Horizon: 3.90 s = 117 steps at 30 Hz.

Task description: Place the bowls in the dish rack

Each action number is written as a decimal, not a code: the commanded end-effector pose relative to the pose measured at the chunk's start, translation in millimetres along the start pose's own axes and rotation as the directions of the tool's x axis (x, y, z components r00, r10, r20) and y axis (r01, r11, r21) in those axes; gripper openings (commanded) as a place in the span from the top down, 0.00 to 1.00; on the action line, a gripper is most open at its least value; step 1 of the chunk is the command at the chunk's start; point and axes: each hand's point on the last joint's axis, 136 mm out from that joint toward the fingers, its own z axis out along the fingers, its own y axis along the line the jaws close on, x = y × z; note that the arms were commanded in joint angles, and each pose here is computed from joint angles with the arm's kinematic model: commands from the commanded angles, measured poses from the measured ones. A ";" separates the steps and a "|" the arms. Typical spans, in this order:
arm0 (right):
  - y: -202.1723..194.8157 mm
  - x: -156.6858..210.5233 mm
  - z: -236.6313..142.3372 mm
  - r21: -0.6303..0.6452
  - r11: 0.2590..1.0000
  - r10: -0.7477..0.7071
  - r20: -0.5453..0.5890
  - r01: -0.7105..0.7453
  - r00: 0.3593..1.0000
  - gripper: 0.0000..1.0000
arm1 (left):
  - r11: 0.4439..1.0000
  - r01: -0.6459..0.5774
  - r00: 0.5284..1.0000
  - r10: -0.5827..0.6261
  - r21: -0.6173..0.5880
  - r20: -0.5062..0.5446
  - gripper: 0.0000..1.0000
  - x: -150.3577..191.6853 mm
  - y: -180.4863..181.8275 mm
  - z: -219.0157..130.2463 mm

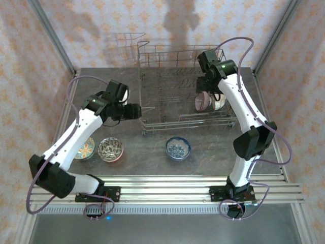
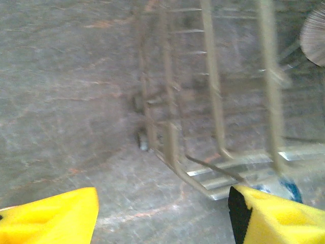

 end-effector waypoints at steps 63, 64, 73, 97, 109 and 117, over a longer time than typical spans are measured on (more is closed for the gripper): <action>-49.5 82.8 -27.1 -0.008 1.000 -0.005 0.068 0.006 0.998 0.14 | 0.995 -0.064 0.979 0.048 -0.073 -0.200 0.35 150.5 -94.2 114.8; -49.5 83.4 -27.0 -0.009 1.000 -0.004 0.067 0.004 0.998 0.14 | 0.995 -0.065 0.977 0.048 -0.075 -0.206 0.35 152.0 -95.0 116.9; -50.4 86.0 -24.8 -0.005 1.000 -0.008 0.067 0.009 0.998 0.14 | 0.996 -0.068 0.972 0.051 -0.065 -0.228 0.44 157.9 -102.9 128.3; -49.6 90.6 -17.0 0.000 1.000 -0.020 0.055 0.020 0.998 0.14 | 0.991 -0.114 0.962 0.091 -0.073 -0.258 0.74 161.2 -113.0 133.5; -47.3 91.6 -14.1 -0.016 1.000 -0.024 0.054 0.025 0.998 0.14 | 0.992 -0.122 0.967 0.110 -0.039 -0.231 0.88 152.3 -121.8 126.2; -42.9 91.0 -13.5 -0.048 0.999 -0.020 0.049 0.022 0.999 0.13 | 0.993 -0.119 0.975 0.112 -0.028 -0.190 0.94 142.2 -126.4 119.0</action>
